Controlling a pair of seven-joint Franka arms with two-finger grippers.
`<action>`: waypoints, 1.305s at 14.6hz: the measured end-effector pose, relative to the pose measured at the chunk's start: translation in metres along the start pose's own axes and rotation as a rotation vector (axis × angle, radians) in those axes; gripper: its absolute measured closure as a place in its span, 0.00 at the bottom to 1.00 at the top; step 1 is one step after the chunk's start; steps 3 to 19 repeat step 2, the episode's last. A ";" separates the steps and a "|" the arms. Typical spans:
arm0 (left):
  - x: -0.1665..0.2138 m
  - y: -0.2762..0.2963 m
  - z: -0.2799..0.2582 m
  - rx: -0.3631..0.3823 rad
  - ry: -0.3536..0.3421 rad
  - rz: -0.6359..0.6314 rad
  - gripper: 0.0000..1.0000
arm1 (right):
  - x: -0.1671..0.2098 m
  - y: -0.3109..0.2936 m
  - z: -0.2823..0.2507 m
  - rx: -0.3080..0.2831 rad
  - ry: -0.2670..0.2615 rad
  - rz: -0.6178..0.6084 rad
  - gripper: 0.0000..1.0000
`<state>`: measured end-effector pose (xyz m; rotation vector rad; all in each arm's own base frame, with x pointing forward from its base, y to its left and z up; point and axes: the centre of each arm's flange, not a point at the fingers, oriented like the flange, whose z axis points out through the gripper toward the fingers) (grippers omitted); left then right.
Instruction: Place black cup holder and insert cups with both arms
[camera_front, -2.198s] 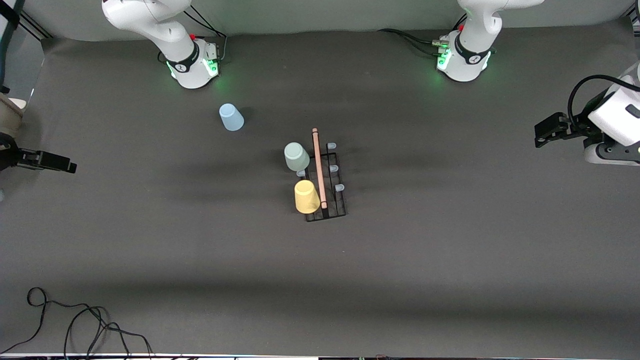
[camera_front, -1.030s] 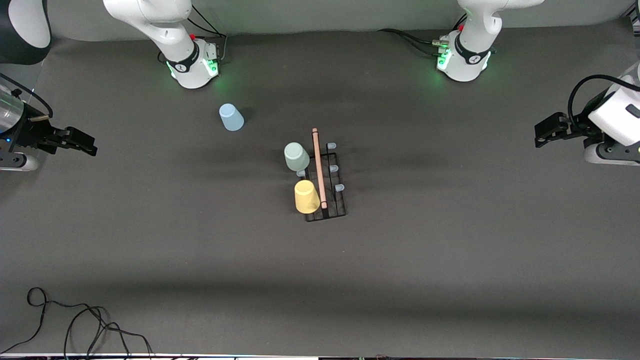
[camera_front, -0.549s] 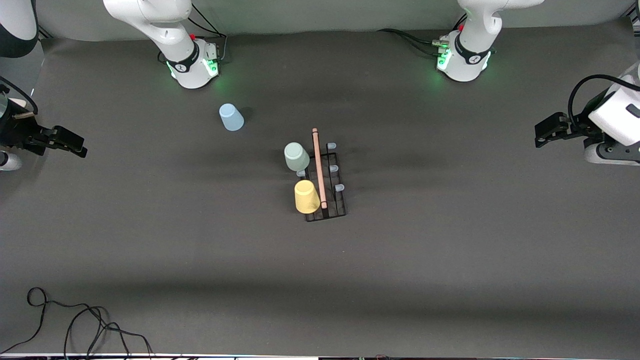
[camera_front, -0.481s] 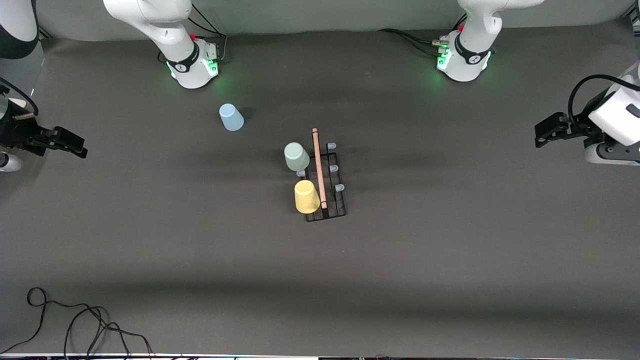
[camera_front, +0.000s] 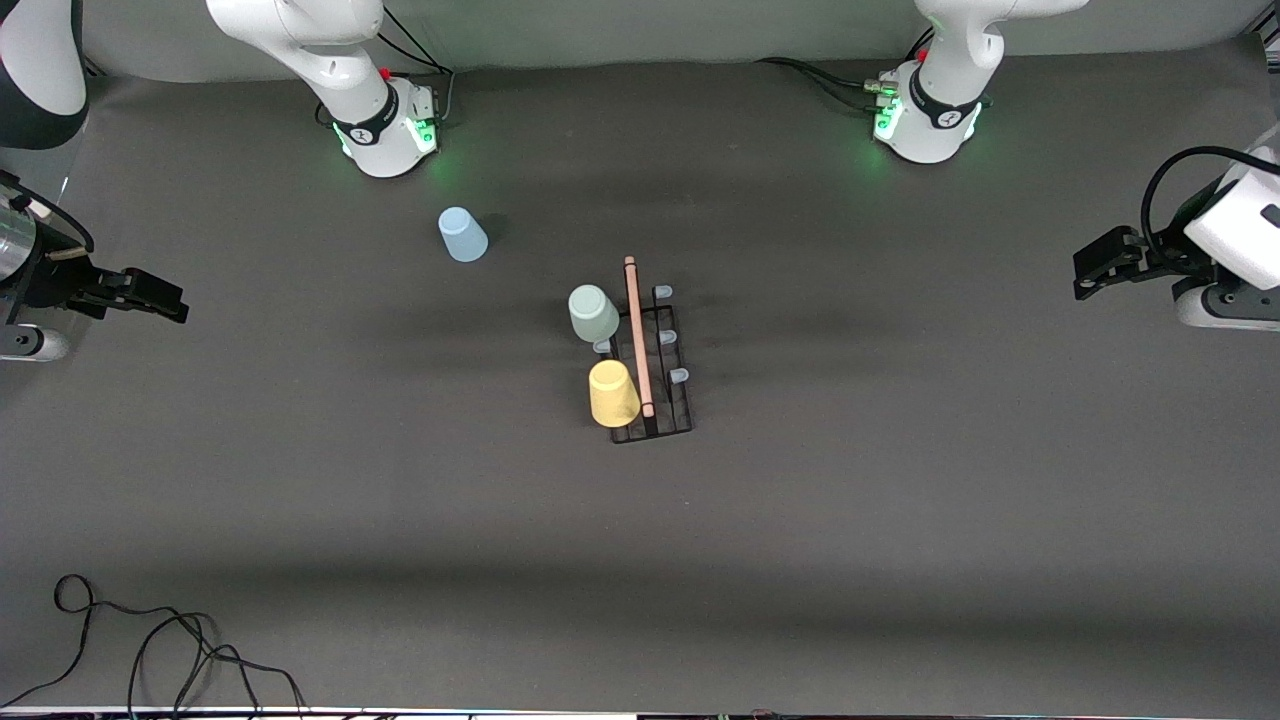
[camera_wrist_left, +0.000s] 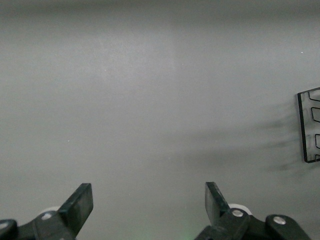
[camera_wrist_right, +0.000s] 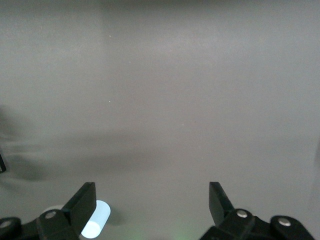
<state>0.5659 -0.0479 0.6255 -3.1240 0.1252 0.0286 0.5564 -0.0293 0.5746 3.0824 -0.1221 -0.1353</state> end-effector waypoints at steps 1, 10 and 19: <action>0.000 0.000 0.000 0.000 0.000 0.000 0.00 | 0.000 0.000 0.000 0.000 -0.002 0.000 0.00; 0.000 0.000 0.000 0.000 0.000 -0.001 0.00 | 0.000 0.000 0.000 0.000 -0.002 0.000 0.00; 0.000 0.000 0.000 0.000 0.000 -0.001 0.00 | 0.000 0.000 0.000 0.000 -0.002 0.000 0.00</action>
